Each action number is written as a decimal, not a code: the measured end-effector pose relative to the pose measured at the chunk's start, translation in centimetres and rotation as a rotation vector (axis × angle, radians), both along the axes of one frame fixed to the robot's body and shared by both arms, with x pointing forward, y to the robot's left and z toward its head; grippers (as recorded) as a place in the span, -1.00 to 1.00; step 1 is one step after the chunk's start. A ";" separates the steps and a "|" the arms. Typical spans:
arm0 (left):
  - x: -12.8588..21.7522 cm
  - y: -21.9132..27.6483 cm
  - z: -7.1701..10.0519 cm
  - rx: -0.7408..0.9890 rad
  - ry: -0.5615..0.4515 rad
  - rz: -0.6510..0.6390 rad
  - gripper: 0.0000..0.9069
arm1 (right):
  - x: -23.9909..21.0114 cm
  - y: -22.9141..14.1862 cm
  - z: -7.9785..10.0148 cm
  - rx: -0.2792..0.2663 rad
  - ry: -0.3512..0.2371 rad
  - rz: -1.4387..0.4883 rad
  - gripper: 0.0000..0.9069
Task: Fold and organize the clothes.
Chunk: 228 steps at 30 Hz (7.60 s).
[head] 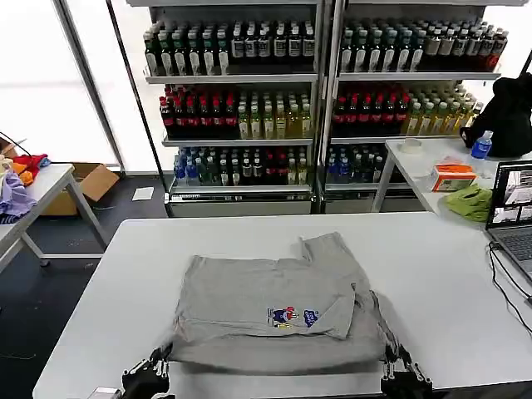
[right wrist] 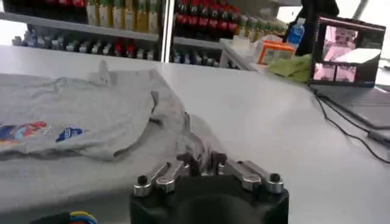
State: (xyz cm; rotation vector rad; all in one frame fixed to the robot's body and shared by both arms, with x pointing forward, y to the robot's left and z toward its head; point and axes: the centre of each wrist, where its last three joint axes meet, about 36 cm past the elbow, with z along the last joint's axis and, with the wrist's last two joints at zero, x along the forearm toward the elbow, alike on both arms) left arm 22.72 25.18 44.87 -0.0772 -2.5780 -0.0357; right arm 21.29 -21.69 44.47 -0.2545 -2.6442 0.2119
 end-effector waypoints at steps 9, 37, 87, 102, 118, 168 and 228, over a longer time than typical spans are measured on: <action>0.5 0.2 1.3 0.002 -0.034 -0.006 1.00 | 1.4 -1.0 1.3 -0.002 -0.038 -0.030 1.00; 21.0 3.5 0.1 -0.056 -0.243 -0.207 1.00 | 26.7 -8.5 2.9 -0.028 -0.169 0.305 1.00; 28.9 4.0 -5.5 -0.002 -0.016 -0.147 0.87 | 39.3 -2.7 -4.8 0.071 0.043 0.292 1.00; 28.5 3.7 -6.5 -0.008 0.018 -0.152 -0.98 | 37.5 -2.4 -7.0 0.086 0.065 0.282 -1.00; 28.6 3.1 -6.4 -0.048 -0.001 -0.149 -0.98 | 35.6 -1.7 -6.8 0.087 0.042 0.284 -1.00; 12.6 4.3 -2.8 -0.023 -0.143 -0.231 -0.98 | 12.9 -3.7 -2.8 0.128 -0.132 0.238 -1.00; 9.1 2.3 -3.3 -0.050 -0.112 -0.105 1.00 | 9.4 -5.0 -1.1 0.012 -0.255 0.163 1.00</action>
